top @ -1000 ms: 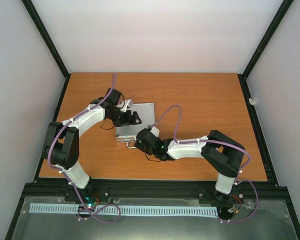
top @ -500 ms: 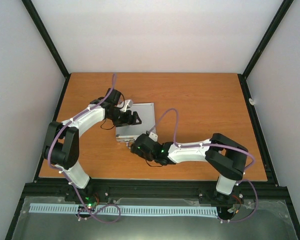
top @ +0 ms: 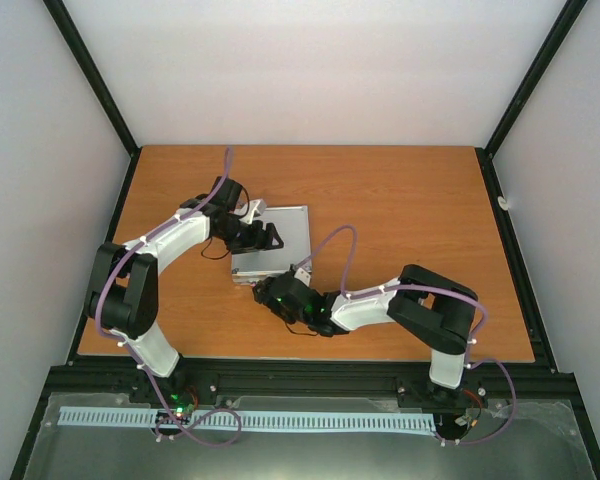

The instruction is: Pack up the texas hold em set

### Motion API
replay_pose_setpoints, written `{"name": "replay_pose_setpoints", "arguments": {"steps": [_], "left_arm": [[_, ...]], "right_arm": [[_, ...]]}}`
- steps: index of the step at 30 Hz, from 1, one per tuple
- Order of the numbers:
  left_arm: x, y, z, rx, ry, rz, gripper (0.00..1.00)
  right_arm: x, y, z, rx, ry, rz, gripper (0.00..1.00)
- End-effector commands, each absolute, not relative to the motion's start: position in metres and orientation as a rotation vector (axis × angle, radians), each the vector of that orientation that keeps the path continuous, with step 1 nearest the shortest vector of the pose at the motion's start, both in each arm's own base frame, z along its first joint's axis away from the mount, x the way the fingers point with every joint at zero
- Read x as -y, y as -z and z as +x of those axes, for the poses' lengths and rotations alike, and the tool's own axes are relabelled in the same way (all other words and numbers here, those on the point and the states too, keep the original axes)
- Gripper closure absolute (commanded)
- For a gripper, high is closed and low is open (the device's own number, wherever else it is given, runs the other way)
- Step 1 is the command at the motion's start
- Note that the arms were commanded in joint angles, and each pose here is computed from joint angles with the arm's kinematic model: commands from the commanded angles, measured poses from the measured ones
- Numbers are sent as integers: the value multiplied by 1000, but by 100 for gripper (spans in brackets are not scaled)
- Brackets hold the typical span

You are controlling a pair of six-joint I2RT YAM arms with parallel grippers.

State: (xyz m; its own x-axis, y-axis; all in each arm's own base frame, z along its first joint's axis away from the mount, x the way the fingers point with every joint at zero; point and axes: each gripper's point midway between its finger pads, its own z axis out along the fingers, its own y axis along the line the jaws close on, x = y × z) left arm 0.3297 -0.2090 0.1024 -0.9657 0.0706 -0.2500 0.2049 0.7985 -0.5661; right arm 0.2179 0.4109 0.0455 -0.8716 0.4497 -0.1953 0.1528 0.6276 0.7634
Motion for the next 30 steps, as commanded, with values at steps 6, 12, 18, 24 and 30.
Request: {"name": "replay_pose_setpoints", "arguments": {"steps": [6, 12, 18, 24, 30], "left_arm": [[211, -111, 321, -2770, 932, 221, 13], [211, -112, 320, -2767, 933, 222, 13], [211, -112, 320, -2768, 938, 223, 13], [211, -111, 320, -2771, 939, 221, 13], [212, -112, 322, -2765, 936, 225, 13]], "right_arm": [[-416, -49, 231, -2382, -1174, 548, 23], [-406, -48, 241, -2344, -1133, 569, 23], [-399, -55, 252, -2308, -1115, 549, 24], [-400, -72, 261, -2259, -1124, 508, 24], [-407, -80, 267, -2244, -1161, 476, 24]]}}
